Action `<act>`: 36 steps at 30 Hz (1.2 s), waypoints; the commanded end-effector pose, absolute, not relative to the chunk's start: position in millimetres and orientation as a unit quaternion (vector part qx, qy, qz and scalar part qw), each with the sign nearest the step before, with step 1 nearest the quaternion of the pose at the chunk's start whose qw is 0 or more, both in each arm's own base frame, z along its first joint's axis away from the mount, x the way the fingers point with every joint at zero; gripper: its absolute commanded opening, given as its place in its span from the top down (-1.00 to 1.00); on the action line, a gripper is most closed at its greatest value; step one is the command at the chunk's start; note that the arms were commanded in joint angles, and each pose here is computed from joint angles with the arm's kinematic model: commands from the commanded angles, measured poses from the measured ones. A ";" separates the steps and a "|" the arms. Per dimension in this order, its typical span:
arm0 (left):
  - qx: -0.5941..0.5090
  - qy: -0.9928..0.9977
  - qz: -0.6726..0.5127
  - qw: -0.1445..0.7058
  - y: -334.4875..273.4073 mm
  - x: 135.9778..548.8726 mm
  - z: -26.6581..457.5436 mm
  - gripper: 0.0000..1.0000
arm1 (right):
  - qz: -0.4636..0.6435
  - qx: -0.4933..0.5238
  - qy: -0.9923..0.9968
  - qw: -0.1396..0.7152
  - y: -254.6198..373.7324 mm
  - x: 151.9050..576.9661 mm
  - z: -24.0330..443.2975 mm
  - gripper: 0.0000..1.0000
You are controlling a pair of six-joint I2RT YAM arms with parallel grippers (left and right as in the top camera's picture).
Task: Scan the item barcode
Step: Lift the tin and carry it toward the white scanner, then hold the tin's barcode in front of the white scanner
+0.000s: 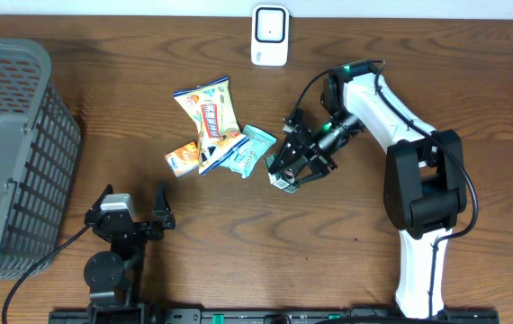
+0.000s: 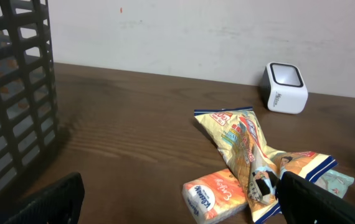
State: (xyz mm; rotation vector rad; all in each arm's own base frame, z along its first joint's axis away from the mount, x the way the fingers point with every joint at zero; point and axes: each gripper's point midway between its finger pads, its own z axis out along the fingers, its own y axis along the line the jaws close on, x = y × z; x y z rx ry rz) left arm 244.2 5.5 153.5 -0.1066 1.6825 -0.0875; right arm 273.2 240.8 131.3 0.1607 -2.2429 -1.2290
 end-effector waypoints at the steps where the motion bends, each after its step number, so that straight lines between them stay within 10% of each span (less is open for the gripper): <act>1: -0.042 0.758 -0.036 0.650 4.6 244.3 137.6 -0.95 | -0.469 0.085 -0.843 0.250 240.7 285.5 126.3 0.33; 25: -0.042 0.758 -0.036 0.650 4.6 244.3 137.6 -0.95 | -0.483 0.333 -0.810 -0.009 256.1 346.8 99.9 0.38; 36: -0.042 0.758 -0.036 0.650 4.6 244.3 137.6 -0.95 | -0.373 0.379 -0.818 -0.220 270.6 457.7 129.4 0.41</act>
